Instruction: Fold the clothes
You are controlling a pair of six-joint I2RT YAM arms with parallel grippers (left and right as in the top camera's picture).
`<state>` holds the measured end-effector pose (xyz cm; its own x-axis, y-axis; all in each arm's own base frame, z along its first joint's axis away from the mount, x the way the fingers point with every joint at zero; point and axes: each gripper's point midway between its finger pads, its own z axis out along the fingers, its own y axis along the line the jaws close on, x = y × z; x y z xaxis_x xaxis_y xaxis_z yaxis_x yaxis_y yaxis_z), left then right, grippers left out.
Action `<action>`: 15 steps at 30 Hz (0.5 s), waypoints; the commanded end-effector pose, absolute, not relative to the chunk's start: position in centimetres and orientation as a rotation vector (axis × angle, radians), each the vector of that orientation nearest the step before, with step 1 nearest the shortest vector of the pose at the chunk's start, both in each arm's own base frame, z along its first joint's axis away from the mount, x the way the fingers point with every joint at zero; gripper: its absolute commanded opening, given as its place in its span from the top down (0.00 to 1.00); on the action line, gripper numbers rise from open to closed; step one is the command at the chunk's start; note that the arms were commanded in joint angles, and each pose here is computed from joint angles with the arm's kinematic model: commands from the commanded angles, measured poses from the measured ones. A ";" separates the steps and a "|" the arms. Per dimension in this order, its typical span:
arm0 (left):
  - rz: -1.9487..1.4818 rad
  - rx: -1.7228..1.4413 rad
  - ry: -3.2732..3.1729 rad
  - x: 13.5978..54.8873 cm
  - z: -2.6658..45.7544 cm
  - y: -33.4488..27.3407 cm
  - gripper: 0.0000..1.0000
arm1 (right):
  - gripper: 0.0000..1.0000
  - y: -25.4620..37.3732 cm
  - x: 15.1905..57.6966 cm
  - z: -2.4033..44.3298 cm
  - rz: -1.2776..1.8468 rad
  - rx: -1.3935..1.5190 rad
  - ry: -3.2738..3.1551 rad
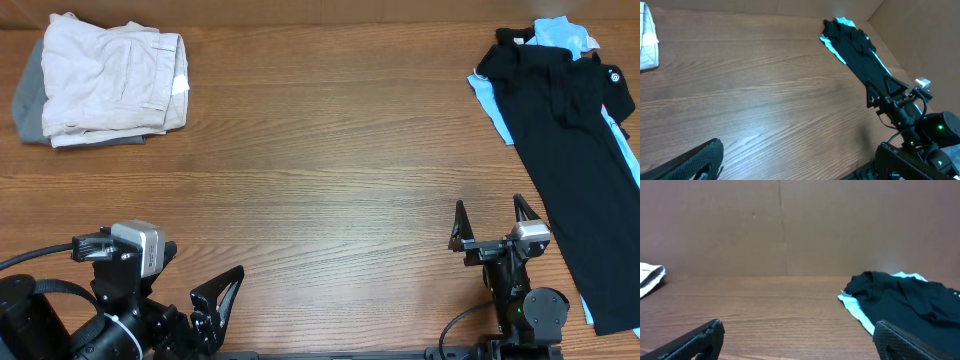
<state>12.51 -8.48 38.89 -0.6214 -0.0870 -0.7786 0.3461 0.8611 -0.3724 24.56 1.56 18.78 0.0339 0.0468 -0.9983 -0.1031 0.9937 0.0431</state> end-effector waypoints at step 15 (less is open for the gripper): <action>-0.634 0.222 2.140 12.4 39.1 -8.7 0.00 | 0.00 -0.5 24.6 17.0 0.145 0.173 1.587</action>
<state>12.51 -8.48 38.90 -0.6214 -0.0870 -0.7787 0.3464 0.8609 -0.3726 24.65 -0.11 17.07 -0.0314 0.1825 -0.9827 0.0010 0.9832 0.1825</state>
